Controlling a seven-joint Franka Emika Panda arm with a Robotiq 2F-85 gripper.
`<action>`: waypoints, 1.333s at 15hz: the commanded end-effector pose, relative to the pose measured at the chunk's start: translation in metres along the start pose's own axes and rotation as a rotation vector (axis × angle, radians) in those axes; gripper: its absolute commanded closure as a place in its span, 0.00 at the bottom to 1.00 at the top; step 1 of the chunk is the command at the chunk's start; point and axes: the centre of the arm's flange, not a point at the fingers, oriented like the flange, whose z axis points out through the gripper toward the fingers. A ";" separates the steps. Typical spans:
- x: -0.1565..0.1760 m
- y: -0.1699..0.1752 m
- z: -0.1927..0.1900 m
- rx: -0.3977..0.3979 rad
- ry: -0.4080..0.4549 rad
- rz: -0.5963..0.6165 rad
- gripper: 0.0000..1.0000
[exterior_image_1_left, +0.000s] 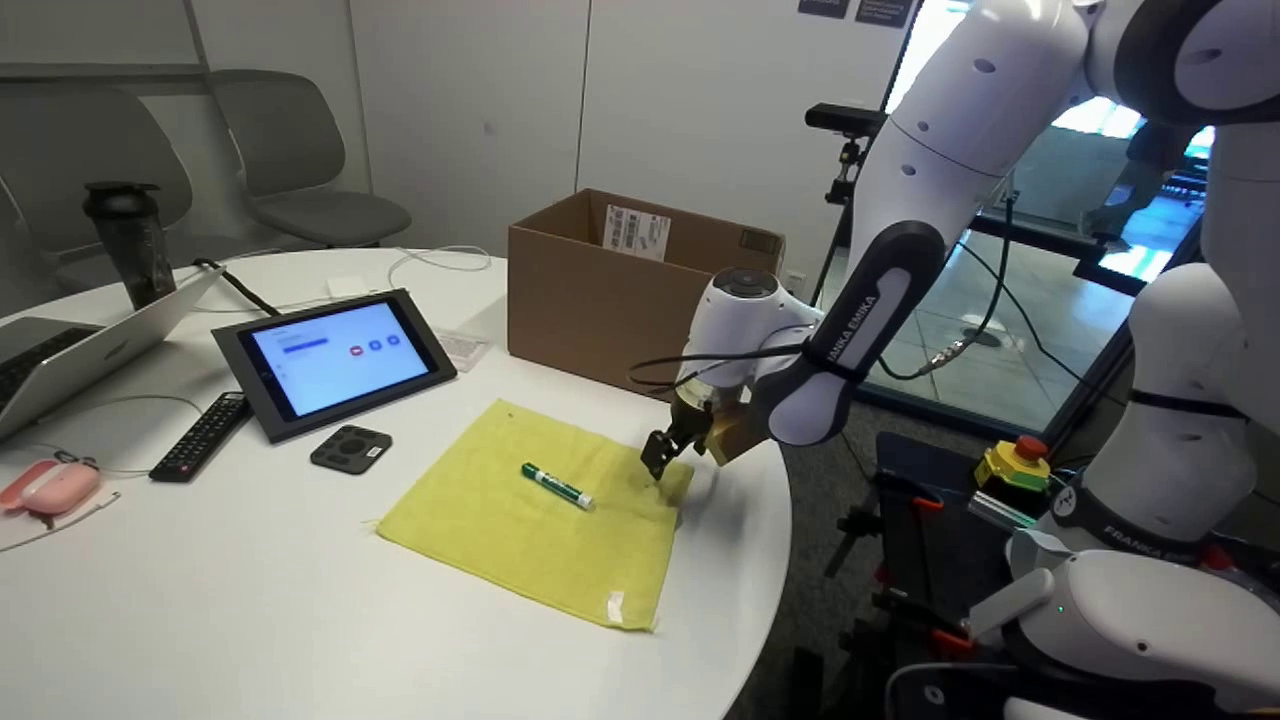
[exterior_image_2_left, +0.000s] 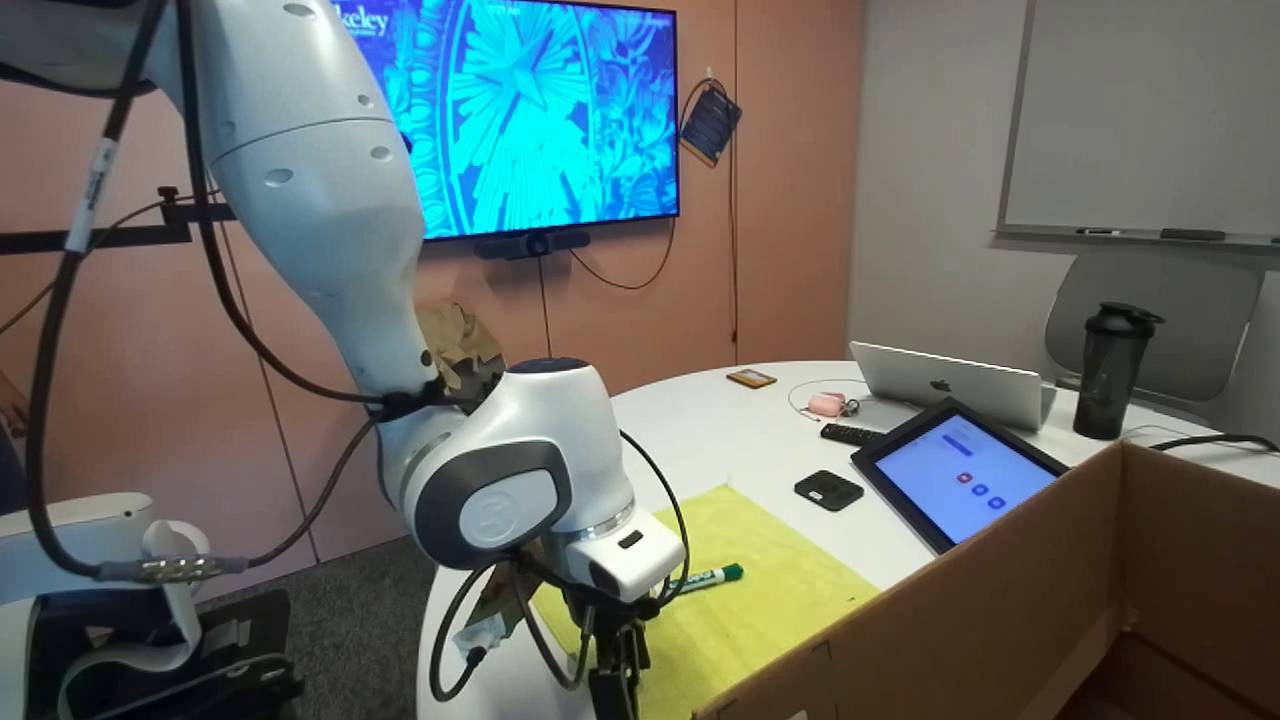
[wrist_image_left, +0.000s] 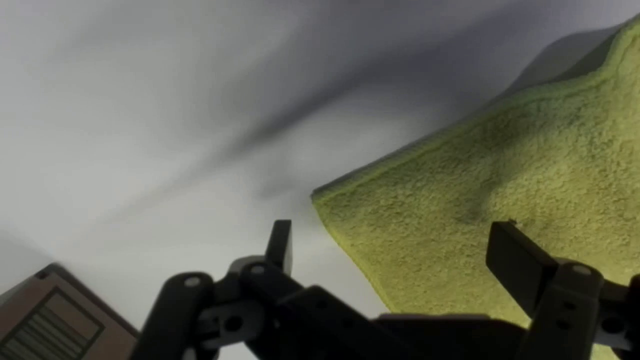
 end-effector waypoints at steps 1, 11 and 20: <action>-0.004 0.011 0.001 0.055 0.025 0.056 0.00; -0.004 0.012 0.025 0.134 -0.063 -0.040 0.00; 0.016 0.022 0.035 0.127 -0.043 -0.094 0.00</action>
